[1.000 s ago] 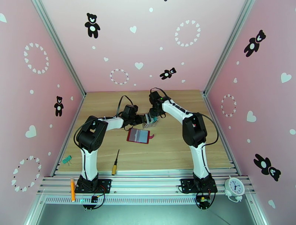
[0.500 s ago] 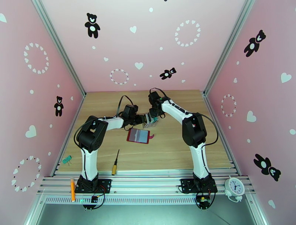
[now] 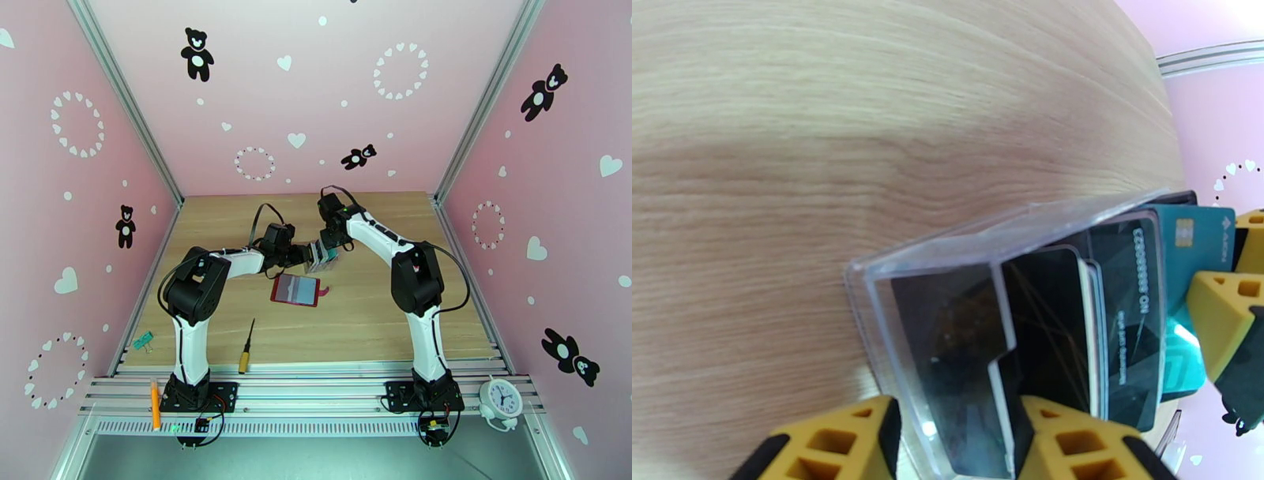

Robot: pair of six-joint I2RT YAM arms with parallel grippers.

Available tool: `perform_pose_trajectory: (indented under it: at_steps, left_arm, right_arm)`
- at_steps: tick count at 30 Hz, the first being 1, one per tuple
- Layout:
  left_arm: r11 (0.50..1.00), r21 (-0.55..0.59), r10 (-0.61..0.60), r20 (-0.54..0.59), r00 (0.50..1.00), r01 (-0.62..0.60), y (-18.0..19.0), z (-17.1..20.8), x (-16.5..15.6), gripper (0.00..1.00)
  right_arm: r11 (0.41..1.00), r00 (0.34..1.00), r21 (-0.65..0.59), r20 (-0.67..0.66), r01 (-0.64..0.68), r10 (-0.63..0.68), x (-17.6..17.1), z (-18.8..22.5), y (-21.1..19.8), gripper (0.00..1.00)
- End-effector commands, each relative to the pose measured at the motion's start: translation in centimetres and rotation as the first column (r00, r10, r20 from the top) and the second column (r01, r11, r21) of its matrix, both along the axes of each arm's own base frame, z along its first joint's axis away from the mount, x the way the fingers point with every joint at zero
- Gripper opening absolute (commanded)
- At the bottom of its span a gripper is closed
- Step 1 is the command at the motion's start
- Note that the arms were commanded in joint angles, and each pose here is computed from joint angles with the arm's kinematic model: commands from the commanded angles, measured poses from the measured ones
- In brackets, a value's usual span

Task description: Put the credit cards into the card holder

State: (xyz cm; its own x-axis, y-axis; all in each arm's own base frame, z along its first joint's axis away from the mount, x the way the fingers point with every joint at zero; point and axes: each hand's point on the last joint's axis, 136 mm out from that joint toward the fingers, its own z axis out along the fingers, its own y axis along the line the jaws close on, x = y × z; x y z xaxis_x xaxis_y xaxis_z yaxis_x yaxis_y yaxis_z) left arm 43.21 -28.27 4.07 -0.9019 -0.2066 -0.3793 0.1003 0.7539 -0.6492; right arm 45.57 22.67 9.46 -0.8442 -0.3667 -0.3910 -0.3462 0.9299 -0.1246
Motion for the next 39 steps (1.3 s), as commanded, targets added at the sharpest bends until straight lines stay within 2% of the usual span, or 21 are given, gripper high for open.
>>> perform_pose_trajectory:
  at_steps: [1, 13, 19, 26, 39]
  left_arm:
    - [0.999, 0.046, 0.029, -0.07, 0.997, -0.025, 1.0, -2.6, -0.4, 0.44]
    - [0.999, 0.048, 0.028, -0.071, 0.997, -0.025, 1.1, -2.7, -0.4, 0.44]
    - [0.999, 0.047, 0.029, -0.069, 0.997, -0.025, 1.1, -2.6, -0.4, 0.44]
    - [0.999, 0.048, 0.028, -0.071, 0.997, -0.025, 1.1, -2.6, -0.4, 0.44]
    - [0.999, 0.037, 0.021, -0.057, 0.998, -0.019, 1.0, -2.0, -0.4, 0.44]
  right_arm:
    - [0.999, 0.999, -0.024, 0.024, 0.022, -0.021, -0.1, 2.1, -1.4, 0.45]
    - [1.0, 1.0, -0.017, 0.026, 0.011, -0.01, -0.3, 2.4, -1.0, 0.31]
    - [1.0, 0.999, -0.021, 0.031, 0.01, -0.01, -0.4, 2.7, -1.0, 0.21]
    - [1.0, 0.999, -0.014, 0.04, 0.006, -0.005, -0.5, 3.3, -0.7, 0.17]
    - [0.983, 1.0, 0.181, 0.006, -0.023, 0.023, -1.8, 5.4, 2.4, 0.08]
